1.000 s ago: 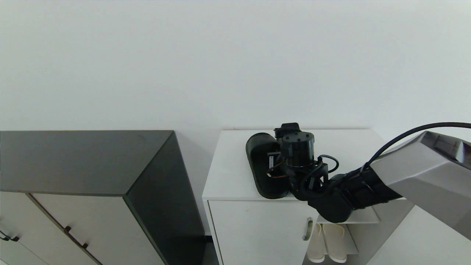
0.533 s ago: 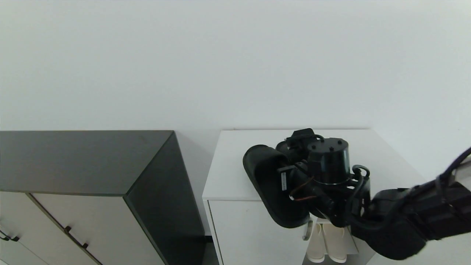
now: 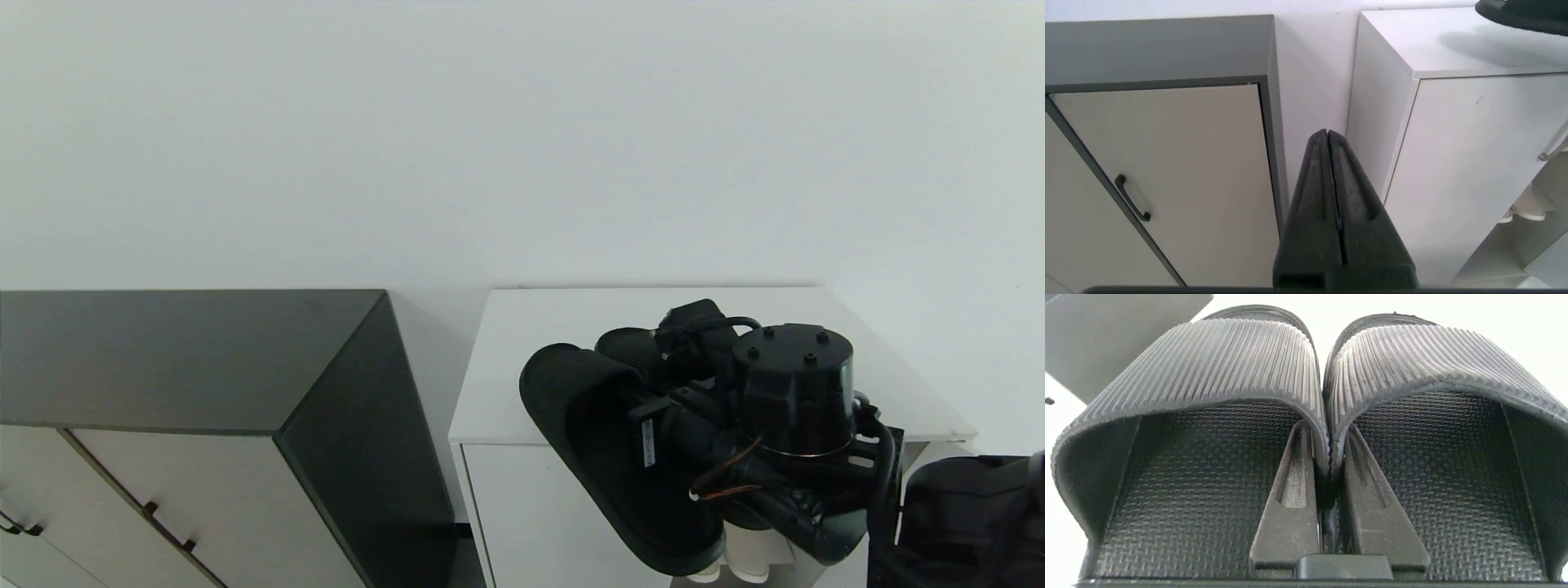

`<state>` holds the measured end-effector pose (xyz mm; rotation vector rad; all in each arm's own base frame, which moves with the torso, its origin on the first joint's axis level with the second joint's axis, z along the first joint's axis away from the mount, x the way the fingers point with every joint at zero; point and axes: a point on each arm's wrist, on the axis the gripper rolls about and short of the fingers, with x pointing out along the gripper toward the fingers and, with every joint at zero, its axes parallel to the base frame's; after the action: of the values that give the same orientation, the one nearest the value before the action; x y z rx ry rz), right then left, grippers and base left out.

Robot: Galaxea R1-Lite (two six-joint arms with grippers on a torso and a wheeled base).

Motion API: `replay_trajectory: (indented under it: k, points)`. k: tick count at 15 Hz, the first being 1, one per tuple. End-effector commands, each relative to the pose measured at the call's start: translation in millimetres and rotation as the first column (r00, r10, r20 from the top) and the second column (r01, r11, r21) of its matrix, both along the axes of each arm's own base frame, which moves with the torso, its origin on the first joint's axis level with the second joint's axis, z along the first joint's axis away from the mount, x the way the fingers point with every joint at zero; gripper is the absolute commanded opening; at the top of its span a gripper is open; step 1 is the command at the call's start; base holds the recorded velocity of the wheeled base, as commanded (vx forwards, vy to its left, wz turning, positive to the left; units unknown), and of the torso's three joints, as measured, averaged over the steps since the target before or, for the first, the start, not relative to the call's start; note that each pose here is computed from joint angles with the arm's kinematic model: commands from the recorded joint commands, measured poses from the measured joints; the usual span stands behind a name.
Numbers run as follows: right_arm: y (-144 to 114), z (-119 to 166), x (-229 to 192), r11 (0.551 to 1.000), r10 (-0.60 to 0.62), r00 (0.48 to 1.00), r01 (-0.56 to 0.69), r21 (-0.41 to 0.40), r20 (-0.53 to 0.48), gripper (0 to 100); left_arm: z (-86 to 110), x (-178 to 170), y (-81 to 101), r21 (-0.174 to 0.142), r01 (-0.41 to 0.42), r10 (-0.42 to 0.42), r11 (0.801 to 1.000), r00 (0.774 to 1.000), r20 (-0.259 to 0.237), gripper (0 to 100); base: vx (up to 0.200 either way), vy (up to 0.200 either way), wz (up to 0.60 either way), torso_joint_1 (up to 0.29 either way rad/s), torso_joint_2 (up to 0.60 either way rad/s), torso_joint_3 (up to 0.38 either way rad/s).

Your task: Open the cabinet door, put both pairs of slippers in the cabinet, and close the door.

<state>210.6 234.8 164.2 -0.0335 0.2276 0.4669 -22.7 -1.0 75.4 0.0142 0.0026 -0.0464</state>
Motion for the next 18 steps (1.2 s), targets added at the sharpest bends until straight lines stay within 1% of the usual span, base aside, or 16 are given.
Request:
replay_trajectory:
  k: [1,2,11,18]
  points:
    - [0.1,0.5,-0.7,1.000,0.001,1.000,-0.001,0.001,0.001,0,0.0,0.0,0.0,0.000,0.000,0.000,1.000,1.000,0.000,0,0.000,0.000,0.00,0.000,0.00,0.000]
    - [0.3,0.0,-0.5,1.000,0.001,1.000,-0.001,-0.001,0.000,0,0.0,0.0,0.0,0.000,0.000,0.000,1.000,1.000,0.000,0,0.000,0.000,0.00,0.000,0.00,0.000]
    - [1.7,-6.6,0.8,1.000,-0.002,1.000,0.001,-0.016,-0.012,0,0.0,0.0,0.0,0.001,0.000,0.000,1.000,1.000,0.000,0,-0.200,0.000,0.00,0.001,0.00,0.005]
    - [0.7,-8.4,0.5,1.000,-0.003,1.000,0.003,-0.021,-0.016,0,0.1,0.0,0.0,0.000,0.000,0.000,1.000,1.000,0.001,0,0.000,0.000,0.00,0.000,0.00,0.000]
